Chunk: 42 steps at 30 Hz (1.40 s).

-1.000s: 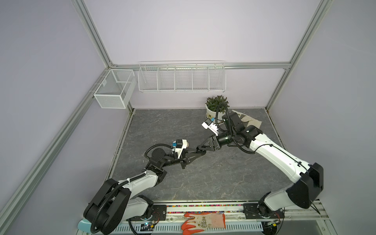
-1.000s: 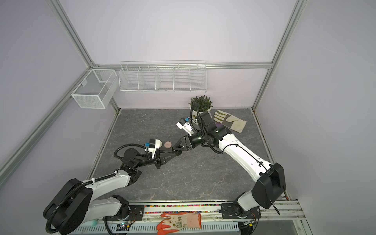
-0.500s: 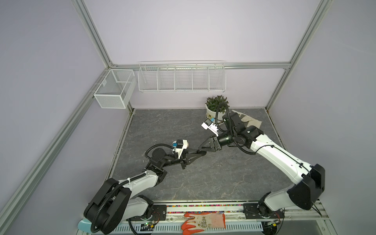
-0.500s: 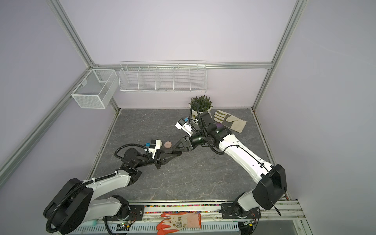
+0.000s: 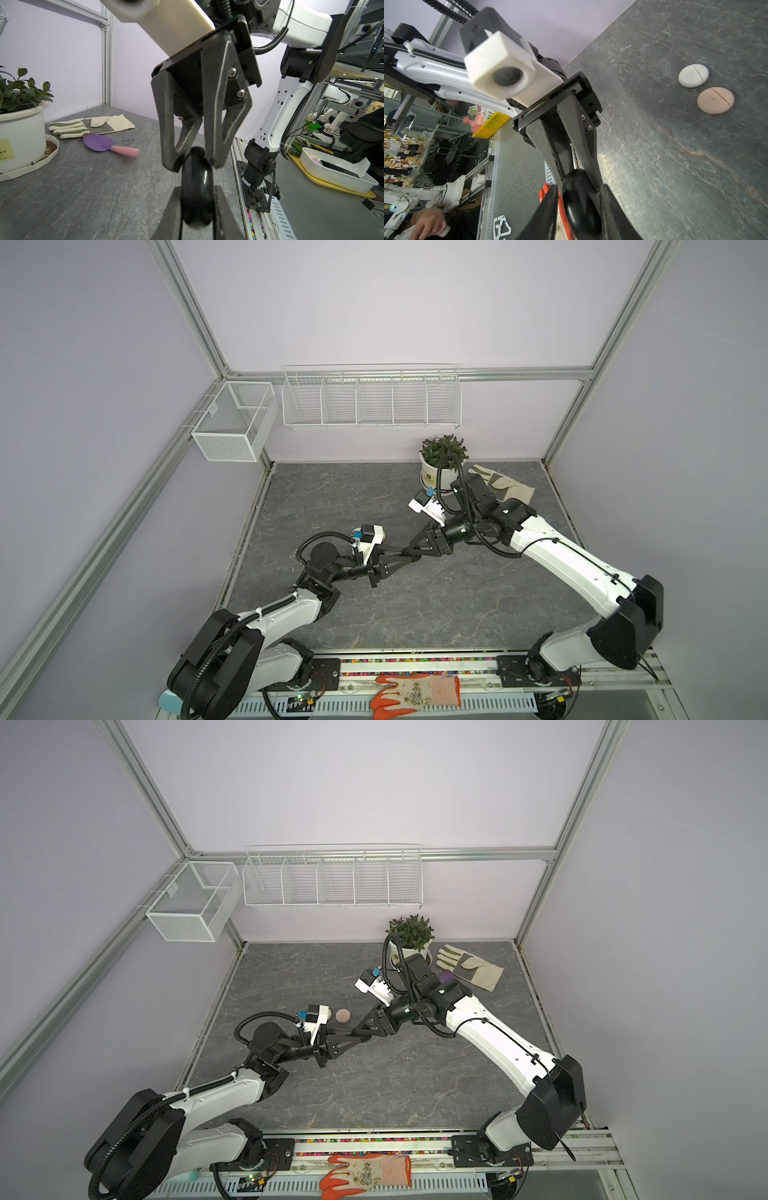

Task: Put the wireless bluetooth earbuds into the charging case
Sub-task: 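Grasp the closed black case with the right gripper while the left gripper opens and withdraws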

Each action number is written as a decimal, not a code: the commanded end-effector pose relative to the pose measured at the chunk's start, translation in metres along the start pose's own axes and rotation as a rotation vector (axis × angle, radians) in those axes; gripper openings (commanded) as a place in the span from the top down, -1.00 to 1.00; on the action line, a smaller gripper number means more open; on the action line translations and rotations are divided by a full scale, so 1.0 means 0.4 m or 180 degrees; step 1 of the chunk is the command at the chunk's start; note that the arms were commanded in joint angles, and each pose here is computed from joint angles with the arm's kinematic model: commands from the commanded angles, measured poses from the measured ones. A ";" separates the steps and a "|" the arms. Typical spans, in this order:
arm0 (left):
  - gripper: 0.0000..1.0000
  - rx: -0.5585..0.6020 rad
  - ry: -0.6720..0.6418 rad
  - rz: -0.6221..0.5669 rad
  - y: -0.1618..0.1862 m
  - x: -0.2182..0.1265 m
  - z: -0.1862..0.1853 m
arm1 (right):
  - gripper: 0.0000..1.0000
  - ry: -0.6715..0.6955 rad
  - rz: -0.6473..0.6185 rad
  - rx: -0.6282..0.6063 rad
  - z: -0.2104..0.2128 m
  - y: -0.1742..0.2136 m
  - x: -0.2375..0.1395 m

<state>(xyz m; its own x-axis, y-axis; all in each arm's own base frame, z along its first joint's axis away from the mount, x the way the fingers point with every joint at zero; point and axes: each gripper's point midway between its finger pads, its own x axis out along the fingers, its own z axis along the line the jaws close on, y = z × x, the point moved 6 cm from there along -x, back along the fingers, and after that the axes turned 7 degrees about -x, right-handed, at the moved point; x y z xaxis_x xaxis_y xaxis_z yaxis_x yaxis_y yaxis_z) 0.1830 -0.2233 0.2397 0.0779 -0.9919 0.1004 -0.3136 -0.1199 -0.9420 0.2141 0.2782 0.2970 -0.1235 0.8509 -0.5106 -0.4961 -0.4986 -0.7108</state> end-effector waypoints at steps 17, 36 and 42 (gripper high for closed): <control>1.00 -0.0071 -0.0210 -0.0408 -0.089 0.007 0.022 | 0.22 0.0048 0.0170 -0.0268 0.036 0.064 0.030; 0.61 -0.0359 -0.0510 -0.0536 -0.080 0.011 0.083 | 0.45 -0.0059 -0.0176 -0.0103 -0.016 0.060 0.039; -0.35 -0.0506 -0.1315 -0.0523 -0.066 -0.035 0.151 | 0.49 0.0282 -0.0145 0.0313 -0.225 0.078 0.107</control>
<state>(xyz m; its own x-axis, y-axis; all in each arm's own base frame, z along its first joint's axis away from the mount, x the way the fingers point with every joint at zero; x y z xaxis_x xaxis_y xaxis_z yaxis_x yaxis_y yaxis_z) 0.2260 -0.2161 0.2256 0.3252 -0.9435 0.0635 -0.4861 -0.2244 -0.8446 0.2525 0.2806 0.2568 0.0059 0.8852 -0.4651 -0.4827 -0.4048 -0.7766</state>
